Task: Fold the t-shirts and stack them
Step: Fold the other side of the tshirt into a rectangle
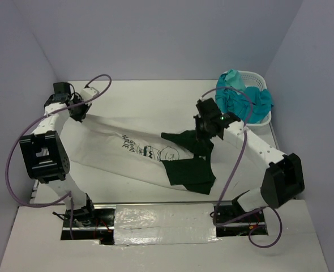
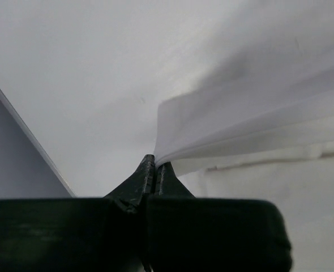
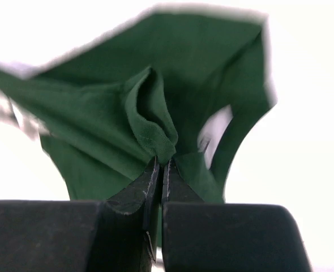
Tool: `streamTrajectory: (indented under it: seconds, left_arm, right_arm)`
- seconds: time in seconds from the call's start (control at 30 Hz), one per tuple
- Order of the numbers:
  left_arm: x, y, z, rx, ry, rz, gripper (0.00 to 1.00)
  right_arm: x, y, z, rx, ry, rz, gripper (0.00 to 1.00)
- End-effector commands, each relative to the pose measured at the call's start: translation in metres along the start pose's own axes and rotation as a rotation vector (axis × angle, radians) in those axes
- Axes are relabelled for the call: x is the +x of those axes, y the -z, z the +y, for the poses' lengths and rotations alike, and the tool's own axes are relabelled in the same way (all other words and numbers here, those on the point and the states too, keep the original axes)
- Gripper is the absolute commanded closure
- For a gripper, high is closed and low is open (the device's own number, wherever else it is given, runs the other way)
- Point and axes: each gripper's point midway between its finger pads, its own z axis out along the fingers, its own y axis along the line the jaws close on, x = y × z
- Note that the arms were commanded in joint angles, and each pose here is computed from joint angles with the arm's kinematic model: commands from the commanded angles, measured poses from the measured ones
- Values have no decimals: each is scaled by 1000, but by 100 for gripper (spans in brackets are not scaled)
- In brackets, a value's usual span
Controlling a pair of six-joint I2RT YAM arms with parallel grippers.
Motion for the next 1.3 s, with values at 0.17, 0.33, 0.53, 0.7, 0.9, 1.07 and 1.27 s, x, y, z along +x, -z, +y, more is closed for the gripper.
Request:
streamTrajectory:
  seconds: [0.17,0.33,0.53,0.7,0.9,1.07,1.27]
  left_arm:
    - [-123,-40,51,-94,49,-288,100]
    - [-138,-72,58,-124,63,-314,100]
    - [-133,-89,56,-113,75,-289,100]
    - [-118,-65,60,-139,57,-293,100]
    - [-74,-41,52,-86,6,-210,100]
    - [-39,-36,22,-23,-63,-149,100]
    - [-16,-41,-5,52,-121,-110,100]
  right_arm:
    - [-169,-11,-53,159,-34,-267,100]
    - [-196,-34,-56,198,12,-284,100]
    - [-200,-31,-51,170,12,-285,100]
    - [-161,-9,-23,104,18,-262,100]
    - [-54,0,22,20,1,-133,100]
    - [-6,4,37,-20,-9,-59,100]
    - [20,15,31,11,24,-12,100]
